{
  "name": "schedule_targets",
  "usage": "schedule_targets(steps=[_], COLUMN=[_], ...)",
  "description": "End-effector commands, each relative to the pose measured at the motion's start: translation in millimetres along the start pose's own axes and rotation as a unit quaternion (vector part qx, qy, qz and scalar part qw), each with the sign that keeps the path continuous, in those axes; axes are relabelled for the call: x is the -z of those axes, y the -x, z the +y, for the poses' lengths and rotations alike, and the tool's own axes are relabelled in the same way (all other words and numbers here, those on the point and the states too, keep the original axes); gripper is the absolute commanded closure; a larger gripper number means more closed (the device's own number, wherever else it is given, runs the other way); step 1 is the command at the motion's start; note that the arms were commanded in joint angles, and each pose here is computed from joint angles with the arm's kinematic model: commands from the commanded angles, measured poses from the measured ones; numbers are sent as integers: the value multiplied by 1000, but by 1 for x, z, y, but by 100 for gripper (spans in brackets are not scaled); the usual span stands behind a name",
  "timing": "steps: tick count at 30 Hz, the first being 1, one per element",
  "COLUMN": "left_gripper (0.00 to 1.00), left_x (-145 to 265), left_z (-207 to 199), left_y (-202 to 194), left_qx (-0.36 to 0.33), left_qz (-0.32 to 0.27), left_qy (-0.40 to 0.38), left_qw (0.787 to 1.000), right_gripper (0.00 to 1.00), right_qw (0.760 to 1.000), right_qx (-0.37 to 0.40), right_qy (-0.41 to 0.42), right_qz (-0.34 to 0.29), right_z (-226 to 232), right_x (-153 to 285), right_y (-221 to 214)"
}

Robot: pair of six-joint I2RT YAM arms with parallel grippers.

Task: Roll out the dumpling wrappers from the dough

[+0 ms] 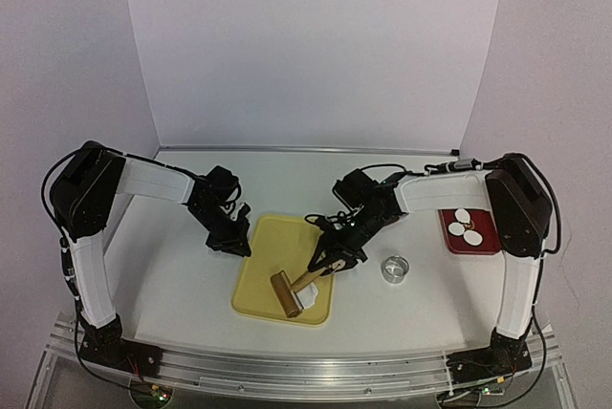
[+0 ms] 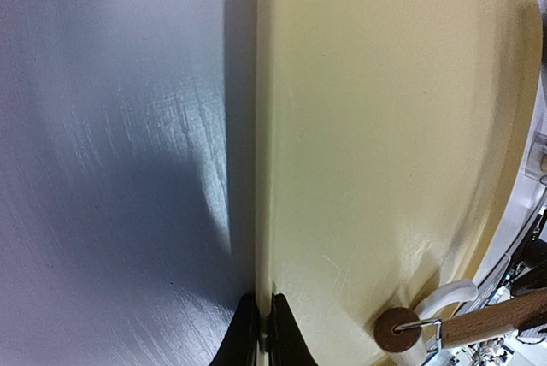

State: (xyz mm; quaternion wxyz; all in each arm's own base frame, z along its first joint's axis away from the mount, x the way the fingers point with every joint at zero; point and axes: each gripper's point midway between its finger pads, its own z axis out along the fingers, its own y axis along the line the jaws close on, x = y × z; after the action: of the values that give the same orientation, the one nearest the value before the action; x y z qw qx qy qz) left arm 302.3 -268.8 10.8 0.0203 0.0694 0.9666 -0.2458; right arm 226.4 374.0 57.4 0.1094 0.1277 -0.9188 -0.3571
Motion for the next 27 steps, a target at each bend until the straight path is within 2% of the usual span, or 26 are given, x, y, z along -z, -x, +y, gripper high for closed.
schedule_targets(steps=[1,5,9,15,19,22,24,27], left_gripper=[100,100,100,100,100,95,89,75], left_x=[-4,-3,-2,4,8,13,18,30], left_z=[36,35,37,38,33,27,19,10], left_y=[6,9,17,34,37,37,38,38], left_qx=[14,12,2,0,0,0,-3,-7], left_qz=[-17,-20,-25,-38,-41,-44,-46,-54], left_qy=[67,67,75,75,67,56,44,30], left_qw=[998,998,997,996,997,997,998,998], right_gripper=[100,100,100,100,100,100,100,100], right_qw=[939,965,990,996,994,992,992,988], right_qx=[-103,-66,-1,25,-9,-34,-44,-51], right_qy=[-327,-251,-143,-51,-60,-65,-45,-15], right_qz=[41,29,-13,-76,-94,-98,-112,-145], right_z=[-170,-130,-51,30,27,15,16,24], right_x=[20,17,34,77,86,80,79,83], right_y=[-49,-29,6,29,22,17,17,23])
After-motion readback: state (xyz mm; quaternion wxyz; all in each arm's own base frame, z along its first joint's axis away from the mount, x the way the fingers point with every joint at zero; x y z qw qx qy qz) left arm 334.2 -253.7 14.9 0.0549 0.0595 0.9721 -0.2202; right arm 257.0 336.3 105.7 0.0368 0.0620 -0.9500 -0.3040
